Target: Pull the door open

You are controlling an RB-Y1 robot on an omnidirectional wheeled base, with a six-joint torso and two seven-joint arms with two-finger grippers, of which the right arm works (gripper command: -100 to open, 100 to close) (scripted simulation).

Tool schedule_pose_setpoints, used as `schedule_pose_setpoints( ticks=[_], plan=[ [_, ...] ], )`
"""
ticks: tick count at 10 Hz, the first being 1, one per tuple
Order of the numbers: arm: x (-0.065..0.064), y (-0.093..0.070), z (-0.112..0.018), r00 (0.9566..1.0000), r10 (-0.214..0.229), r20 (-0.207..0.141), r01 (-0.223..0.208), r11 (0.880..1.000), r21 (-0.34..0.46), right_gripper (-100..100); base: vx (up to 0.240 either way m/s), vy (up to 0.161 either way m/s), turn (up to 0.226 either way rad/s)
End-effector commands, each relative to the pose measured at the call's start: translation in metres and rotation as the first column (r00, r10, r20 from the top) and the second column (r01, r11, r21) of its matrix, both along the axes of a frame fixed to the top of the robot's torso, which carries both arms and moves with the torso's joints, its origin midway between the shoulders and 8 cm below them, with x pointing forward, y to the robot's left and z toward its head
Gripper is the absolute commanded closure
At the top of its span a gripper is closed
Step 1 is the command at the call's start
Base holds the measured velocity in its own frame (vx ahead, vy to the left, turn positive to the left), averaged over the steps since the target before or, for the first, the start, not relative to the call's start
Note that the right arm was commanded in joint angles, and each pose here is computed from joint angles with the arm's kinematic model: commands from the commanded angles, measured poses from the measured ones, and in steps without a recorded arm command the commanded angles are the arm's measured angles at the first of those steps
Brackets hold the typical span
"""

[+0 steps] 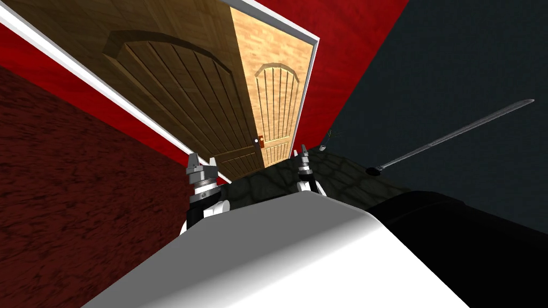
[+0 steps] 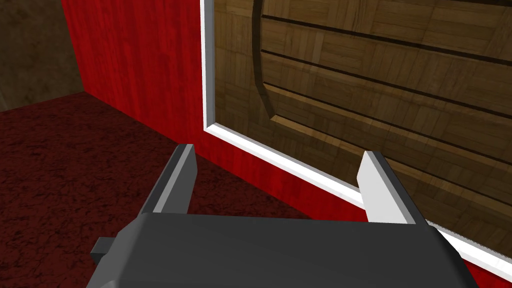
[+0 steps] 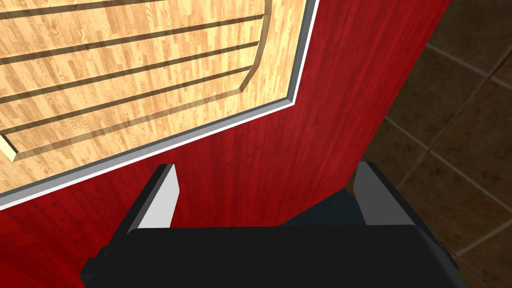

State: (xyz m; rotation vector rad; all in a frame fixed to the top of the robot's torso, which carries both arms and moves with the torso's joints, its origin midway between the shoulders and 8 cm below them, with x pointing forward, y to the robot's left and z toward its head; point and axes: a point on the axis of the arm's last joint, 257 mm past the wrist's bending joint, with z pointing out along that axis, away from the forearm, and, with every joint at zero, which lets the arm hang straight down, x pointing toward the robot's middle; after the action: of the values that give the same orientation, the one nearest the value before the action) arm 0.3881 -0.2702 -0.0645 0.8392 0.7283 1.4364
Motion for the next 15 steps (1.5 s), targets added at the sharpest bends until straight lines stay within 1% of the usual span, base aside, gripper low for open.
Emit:
schedule_pose_setpoints(
  ticks=[1, 3, 5, 8, 11, 13, 15],
  plan=[
    [0.007, -0.001, -0.014, 0.9996, 0.004, -0.030, -0.004, 1.000, -0.006, -100, 0.088, 0.033, 0.076],
    [0.016, -0.001, -0.028, 0.9979, 0.008, -0.065, -0.009, 1.000, -0.015, -100, 0.102, 0.020, 0.091],
    [0.024, -0.002, -0.043, 0.9947, 0.010, -0.102, -0.012, 1.000, -0.022, -100, 0.102, 0.030, 0.090],
    [0.037, -0.005, -0.066, 0.9873, 0.012, -0.158, -0.017, 0.999, -0.032, -100, 0.114, 0.027, 0.093],
    [0.050, -0.007, -0.090, 0.9766, 0.011, -0.215, -0.020, 0.999, -0.039, -100, 0.106, 0.035, 0.102],
    [0.057, -0.010, -0.105, 0.9678, 0.010, -0.251, -0.021, 0.999, -0.043, -100, 0.098, 0.031, 0.098],
    [0.064, -0.012, -0.120, 0.9579, 0.008, -0.287, -0.022, 0.999, -0.046, -100, 0.106, 0.028, 0.087]
  ],
)
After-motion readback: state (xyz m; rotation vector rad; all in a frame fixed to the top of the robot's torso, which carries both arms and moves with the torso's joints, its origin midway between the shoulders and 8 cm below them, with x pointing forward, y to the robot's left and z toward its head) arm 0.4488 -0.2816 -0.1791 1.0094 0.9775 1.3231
